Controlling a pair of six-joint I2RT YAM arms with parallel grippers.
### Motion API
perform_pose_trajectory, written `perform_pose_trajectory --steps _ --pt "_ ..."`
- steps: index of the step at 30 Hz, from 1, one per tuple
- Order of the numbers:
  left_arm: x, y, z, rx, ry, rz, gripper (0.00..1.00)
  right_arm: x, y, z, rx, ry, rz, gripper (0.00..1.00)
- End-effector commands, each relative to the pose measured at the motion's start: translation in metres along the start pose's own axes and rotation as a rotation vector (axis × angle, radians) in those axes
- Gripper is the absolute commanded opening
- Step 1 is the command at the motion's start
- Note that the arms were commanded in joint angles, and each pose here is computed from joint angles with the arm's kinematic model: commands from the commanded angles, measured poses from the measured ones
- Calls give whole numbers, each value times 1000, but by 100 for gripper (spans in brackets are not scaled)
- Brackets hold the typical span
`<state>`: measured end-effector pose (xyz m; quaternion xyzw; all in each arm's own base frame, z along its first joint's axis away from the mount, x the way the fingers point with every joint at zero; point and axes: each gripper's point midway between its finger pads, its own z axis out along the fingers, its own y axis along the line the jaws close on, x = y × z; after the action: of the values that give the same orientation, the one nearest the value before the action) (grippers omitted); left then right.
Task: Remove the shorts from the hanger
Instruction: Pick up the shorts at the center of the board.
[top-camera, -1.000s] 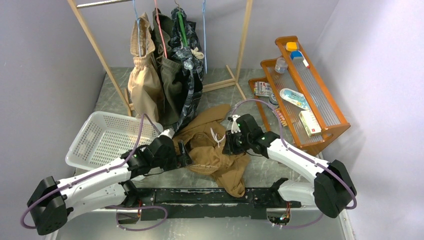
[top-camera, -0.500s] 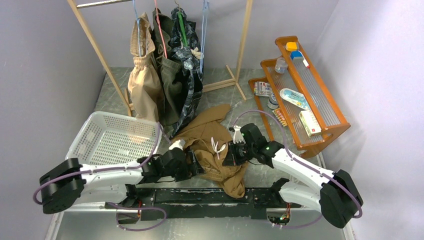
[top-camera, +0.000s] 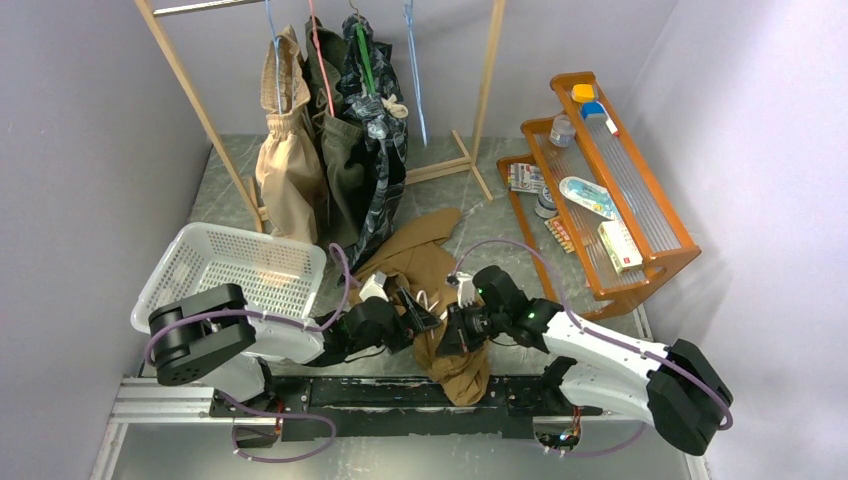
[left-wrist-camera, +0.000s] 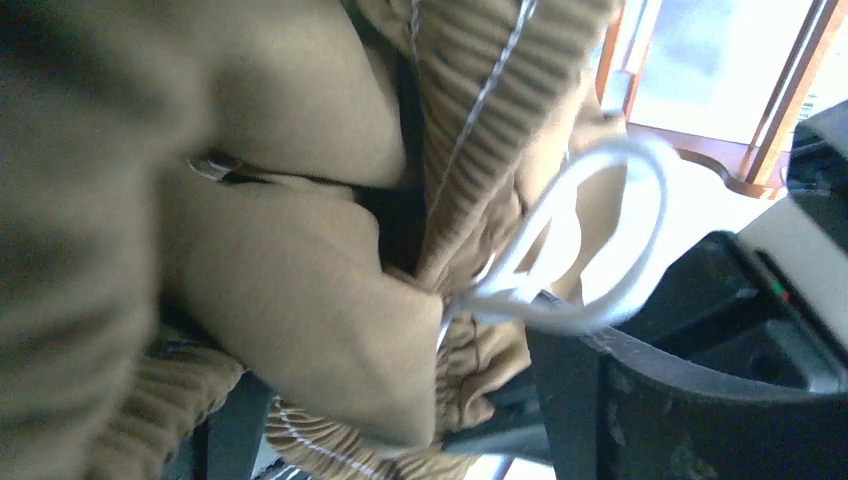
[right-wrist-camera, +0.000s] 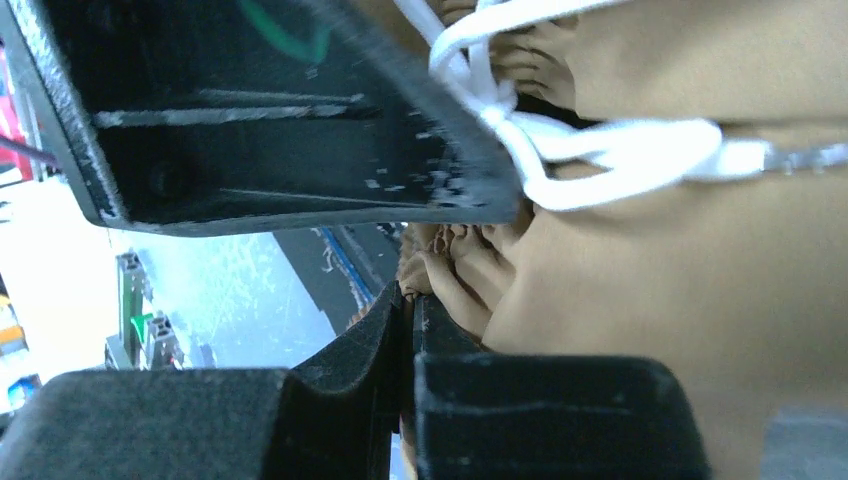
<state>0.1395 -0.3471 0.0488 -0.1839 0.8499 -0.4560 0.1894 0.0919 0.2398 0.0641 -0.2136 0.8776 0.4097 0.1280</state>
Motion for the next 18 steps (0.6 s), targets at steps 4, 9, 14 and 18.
perform_pose_trajectory --steps 4,9,14,18 --pt "-22 -20 3 42 -125 -62 90 21 20 15 -63 49 -32 0" --pt "-34 6 0 -55 -198 -120 86 24 24 17 -100 32 -41 0" --pt "-37 8 8 -96 -203 -60 56 25 31 6 -129 13 -93 0" --pt "-37 15 7 -180 -202 -21 17 -5 30 -11 -23 -125 -101 19"
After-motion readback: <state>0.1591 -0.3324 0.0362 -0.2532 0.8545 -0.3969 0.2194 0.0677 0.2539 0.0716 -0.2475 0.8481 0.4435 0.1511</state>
